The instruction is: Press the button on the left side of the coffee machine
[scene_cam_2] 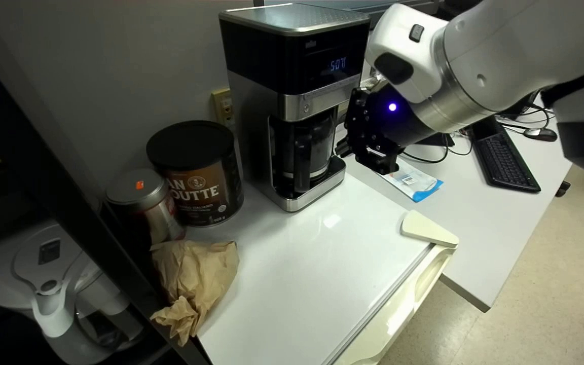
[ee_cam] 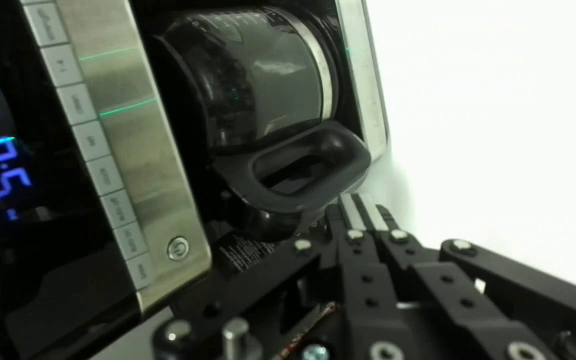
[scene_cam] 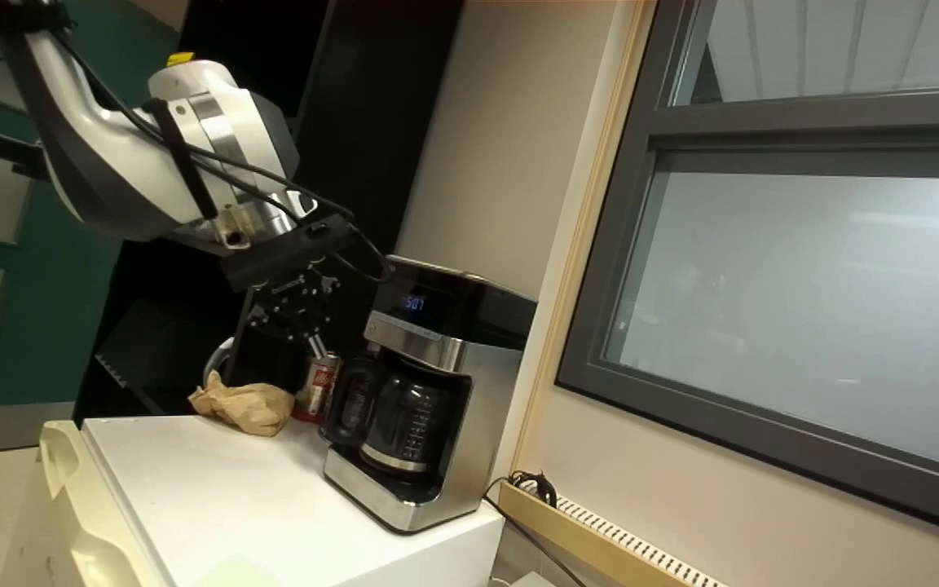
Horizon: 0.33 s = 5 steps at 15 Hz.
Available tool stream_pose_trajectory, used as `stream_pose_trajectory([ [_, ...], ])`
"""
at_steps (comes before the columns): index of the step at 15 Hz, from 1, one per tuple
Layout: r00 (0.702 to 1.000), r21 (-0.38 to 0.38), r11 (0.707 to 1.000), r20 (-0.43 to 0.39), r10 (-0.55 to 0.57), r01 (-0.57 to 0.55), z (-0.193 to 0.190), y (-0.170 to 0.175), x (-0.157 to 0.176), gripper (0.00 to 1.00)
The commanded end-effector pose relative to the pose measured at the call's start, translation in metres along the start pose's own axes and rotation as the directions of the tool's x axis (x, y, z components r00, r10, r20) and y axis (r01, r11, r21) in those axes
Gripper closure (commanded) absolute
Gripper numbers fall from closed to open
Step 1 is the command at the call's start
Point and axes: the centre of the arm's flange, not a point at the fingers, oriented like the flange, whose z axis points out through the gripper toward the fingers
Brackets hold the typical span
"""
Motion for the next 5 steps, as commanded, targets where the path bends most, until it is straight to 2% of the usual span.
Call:
stream_pose_trajectory([
  [1,0.996,0.025,0.996,0.022,-0.081,0.080,-0.033,-0.017,-0.012,1.00],
  [5,0.984,0.015,0.985,0.033,-0.174,0.173,-0.048,-0.037,-0.022,1.00],
])
